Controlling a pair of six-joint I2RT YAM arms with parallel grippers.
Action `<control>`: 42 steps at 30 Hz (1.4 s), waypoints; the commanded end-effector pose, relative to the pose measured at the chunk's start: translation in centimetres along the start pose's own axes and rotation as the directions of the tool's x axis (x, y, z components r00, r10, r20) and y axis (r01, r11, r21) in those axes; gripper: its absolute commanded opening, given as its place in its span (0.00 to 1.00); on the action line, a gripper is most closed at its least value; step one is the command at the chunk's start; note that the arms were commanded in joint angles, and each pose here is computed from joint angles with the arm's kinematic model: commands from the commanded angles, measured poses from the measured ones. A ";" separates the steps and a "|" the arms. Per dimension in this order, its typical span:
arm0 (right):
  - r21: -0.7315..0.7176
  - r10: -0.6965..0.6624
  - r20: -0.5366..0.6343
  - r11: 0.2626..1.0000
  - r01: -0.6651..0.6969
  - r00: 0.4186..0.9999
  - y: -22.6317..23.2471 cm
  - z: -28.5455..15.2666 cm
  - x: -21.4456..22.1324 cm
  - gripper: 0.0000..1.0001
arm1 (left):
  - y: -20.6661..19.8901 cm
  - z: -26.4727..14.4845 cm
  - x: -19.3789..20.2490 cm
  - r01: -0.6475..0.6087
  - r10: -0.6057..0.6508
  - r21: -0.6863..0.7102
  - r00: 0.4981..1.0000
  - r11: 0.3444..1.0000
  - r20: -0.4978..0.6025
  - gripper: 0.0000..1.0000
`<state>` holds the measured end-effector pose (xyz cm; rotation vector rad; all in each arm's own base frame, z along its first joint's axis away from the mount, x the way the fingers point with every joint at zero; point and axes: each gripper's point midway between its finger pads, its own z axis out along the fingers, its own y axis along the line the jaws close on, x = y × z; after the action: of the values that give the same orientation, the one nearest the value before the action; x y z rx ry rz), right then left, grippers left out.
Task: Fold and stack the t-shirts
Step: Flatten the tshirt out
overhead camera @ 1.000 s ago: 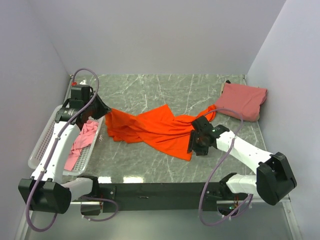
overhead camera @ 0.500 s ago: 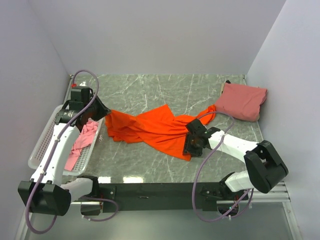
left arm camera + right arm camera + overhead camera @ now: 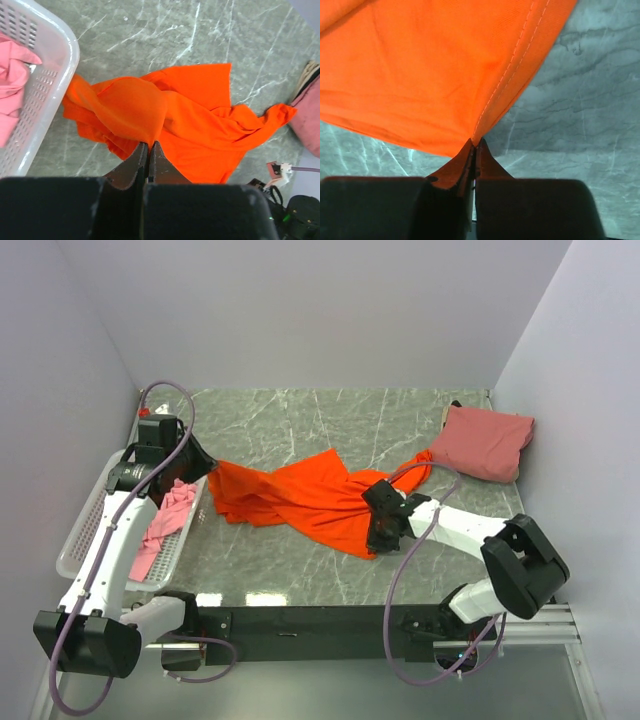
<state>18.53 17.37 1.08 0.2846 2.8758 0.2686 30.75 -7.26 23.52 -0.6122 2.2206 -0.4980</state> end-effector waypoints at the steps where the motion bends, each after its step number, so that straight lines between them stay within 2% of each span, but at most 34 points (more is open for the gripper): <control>1: 0.088 -0.038 -0.003 0.995 0.038 0.999 -1.2 -1.0 -0.1 0.00 | -0.6 -1.6 -2.0 -0.044 0.044 0.003 0.997 0.999 0.070 0.01; 3: 0.059 -0.060 0.106 0.997 0.054 0.993 0.5 -4.2 -3.2 0.00 | -0.9 -2.2 -2.6 -0.067 0.067 -0.002 0.995 0.998 0.078 0.01; 5: 0.084 -0.075 0.158 0.994 0.062 0.985 0.5 -7.3 -4.9 0.00 | -2.1 -3.5 -4.3 -0.081 0.078 0.017 0.989 0.997 0.123 0.00; 6: 0.034 -0.075 0.243 0.997 0.069 0.967 2.3 -10.6 -7.4 0.00 | -2.5 -4.0 -4.9 -0.092 0.088 0.023 0.987 0.996 0.137 0.01; 7: 0.072 -0.082 0.271 0.995 0.065 0.959 1.7 -12.3 -8.3 0.00 | -3.5 -5.3 -6.0 -0.098 0.090 0.041 0.981 0.994 0.170 0.01; 8: 0.031 -0.061 0.342 0.998 0.054 0.938 2.9 -15.4 -10.6 0.00 | -4.0 -5.9 -6.7 -0.102 0.092 0.049 0.978 0.994 0.188 0.01; 10: 0.046 -0.071 0.393 0.997 0.058 0.917 2.3 -18.3 -12.4 0.00 | -5.4 -7.6 -8.7 -0.106 0.087 0.068 0.966 0.992 0.243 0.01; 11: 0.035 -0.057 0.445 0.998 0.046 0.894 2.1 -20.5 -14.6 0.00 | -5.1 -7.6 -9.7 -0.082 0.070 0.034 0.961 0.996 0.267 0.00; 14: 0.025 -0.056 0.515 0.998 0.050 0.855 1.5 -23.9 -17.9 0.00 | -6.2 -9.0 -12.8 -0.088 0.078 0.012 0.934 0.996 0.348 0.01; 15: 0.037 -0.033 0.527 0.999 0.016 0.849 0.4 -24.3 -19.4 0.00 | -6.5 -8.3 -13.4 -0.092 0.085 0.005 0.936 0.996 0.341 0.00; 16: 0.040 -0.030 0.538 0.999 0.009 0.843 0.0 -25.1 -20.3 0.00 | -8.0 -9.7 -14.9 -0.107 0.083 0.041 0.921 0.993 0.381 0.00; 18: 0.044 -0.037 0.595 0.999 0.013 0.803 -0.1 -28.1 -22.8 0.00 | -9.6 -10.0 -16.1 -0.138 0.097 0.077 0.915 0.987 0.390 0.01; 19: 0.052 -0.046 0.601 0.998 0.018 0.798 -0.2 -29.1 -23.1 0.00 | -11.1 -12.0 -17.5 -0.156 0.090 0.116 0.893 0.981 0.441 0.01; 21: 0.037 -0.044 0.661 0.999 0.027 0.749 0.3 -32.6 -24.7 0.00 | -12.6 -13.9 -18.9 -0.177 0.081 0.156 0.871 0.972 0.484 0.01; 22: 0.036 -0.048 0.667 0.999 0.032 0.744 0.3 -33.6 -24.7 0.00 | -13.1 -14.7 -19.1 -0.183 0.073 0.174 0.864 0.968 0.498 0.00; 23: 0.008 -0.039 0.706 0.999 0.047 0.707 0.8 -35.9 -24.9 0.00 | -13.5 -15.2 -19.2 -0.185 0.063 0.195 0.861 0.963 0.505 0.01; 26: -0.062 -0.008 0.756 0.995 0.083 0.655 1.3 -39.7 -23.8 0.00 | -14.9 -18.5 -18.6 -0.215 0.030 0.288 0.845 0.933 0.534 0.00; 32: -0.170 0.045 0.814 0.972 0.164 0.579 0.6 -43.5 -18.9 0.00 | -16.4 -22.8 -15.5 -0.297 0.034 0.424 0.850 0.856 0.526 0.01; 40: -0.275 0.135 0.872 0.930 0.243 0.471 -1.2 -48.8 -12.5 0.00 | -16.6 -30.3 -12.5 -0.364 0.019 0.503 0.824 0.784 0.566 0.00; 42: -0.292 0.165 0.891 0.921 0.257 0.423 -1.8 -50.8 -11.4 0.00 | -17.2 -32.2 -12.2 -0.386 -0.003 0.538 0.811 0.749 0.585 0.01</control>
<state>17.40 5.37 49.54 0.1802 1.7348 0.4480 20.13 -8.33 57.42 -0.1698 1.4734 -0.7346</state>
